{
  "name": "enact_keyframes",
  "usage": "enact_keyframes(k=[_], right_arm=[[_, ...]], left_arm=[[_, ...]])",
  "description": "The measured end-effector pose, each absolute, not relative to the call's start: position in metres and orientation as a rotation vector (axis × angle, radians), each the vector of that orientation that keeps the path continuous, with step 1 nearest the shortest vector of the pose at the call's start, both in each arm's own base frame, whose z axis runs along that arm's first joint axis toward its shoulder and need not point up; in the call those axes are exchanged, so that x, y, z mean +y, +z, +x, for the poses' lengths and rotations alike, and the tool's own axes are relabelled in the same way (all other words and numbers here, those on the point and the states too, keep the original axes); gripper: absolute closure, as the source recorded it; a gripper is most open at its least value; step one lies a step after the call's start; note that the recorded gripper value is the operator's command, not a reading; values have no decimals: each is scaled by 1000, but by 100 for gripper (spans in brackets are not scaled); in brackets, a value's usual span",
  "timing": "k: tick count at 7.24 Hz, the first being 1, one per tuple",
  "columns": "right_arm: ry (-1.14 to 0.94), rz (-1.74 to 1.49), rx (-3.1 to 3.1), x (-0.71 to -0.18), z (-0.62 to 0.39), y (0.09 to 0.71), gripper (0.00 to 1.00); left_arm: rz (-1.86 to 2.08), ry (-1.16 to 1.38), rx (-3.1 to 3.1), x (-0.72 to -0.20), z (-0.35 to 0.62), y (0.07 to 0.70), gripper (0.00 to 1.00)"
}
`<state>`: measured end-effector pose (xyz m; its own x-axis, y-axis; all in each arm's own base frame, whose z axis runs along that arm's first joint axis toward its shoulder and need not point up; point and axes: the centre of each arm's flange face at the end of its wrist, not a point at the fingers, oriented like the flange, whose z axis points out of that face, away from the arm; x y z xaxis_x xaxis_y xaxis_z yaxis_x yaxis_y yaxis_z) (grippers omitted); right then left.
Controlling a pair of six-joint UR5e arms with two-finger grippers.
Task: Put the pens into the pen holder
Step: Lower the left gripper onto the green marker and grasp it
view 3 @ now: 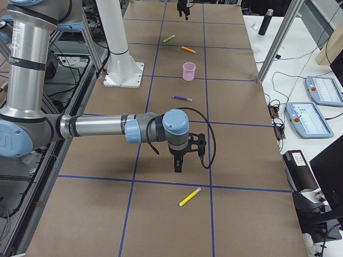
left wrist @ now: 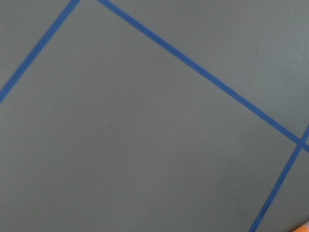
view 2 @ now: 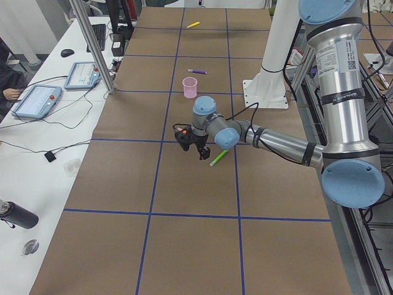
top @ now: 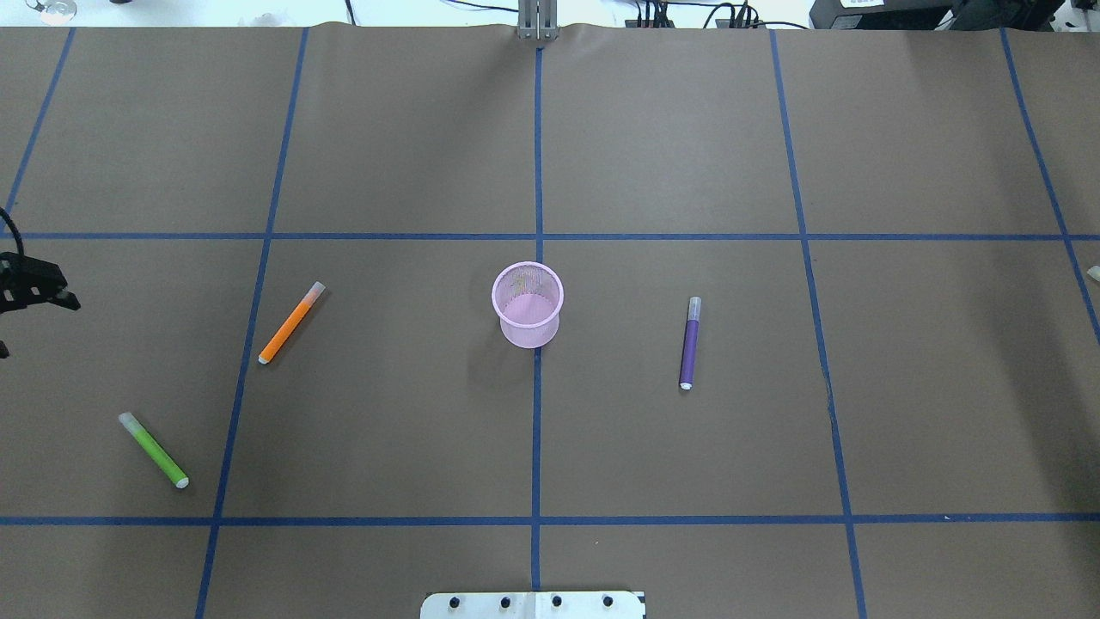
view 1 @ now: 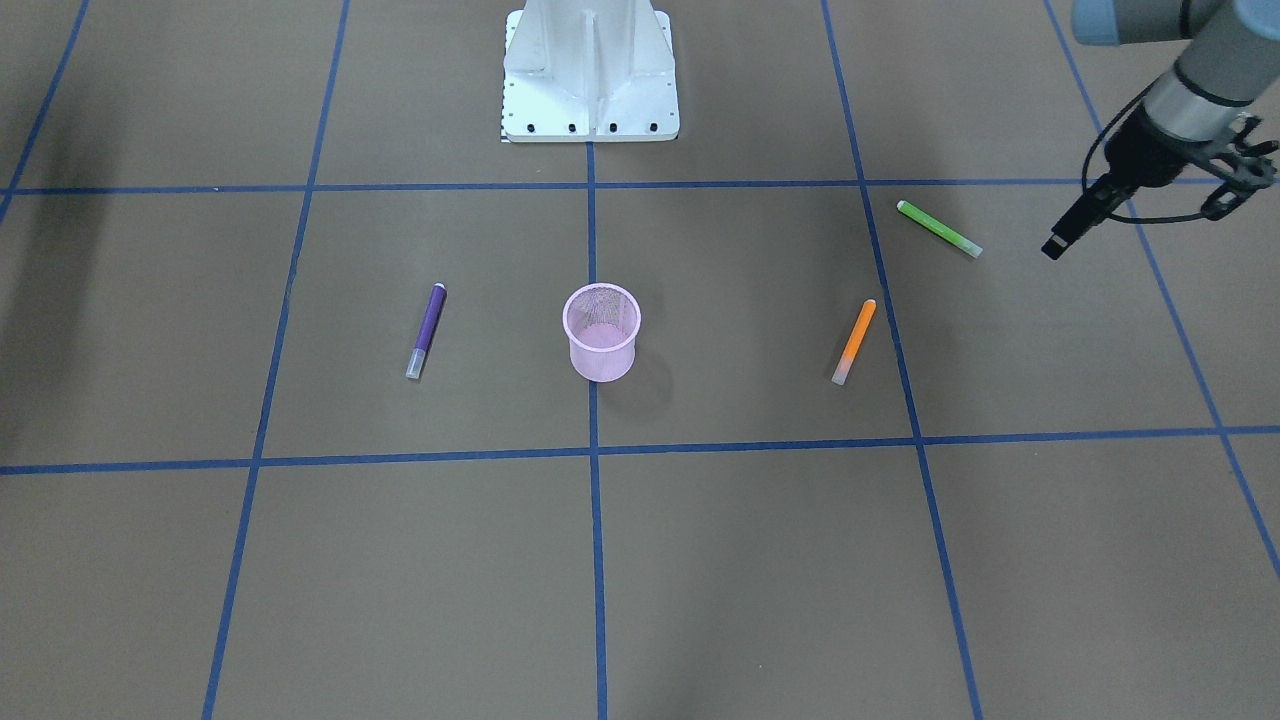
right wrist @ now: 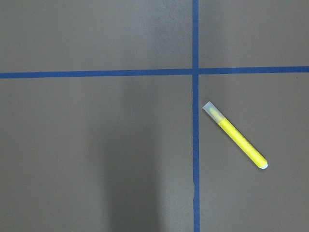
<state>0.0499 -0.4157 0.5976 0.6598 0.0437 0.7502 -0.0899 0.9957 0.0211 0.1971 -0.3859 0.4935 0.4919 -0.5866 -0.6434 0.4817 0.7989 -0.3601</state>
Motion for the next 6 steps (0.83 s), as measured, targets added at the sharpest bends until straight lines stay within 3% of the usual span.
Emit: enact_keyframes(k=[6], right_arm=[[110,32,-874,-415,48,598,0]], left_arm=[[-160,-646,736,-322,304,509,0]])
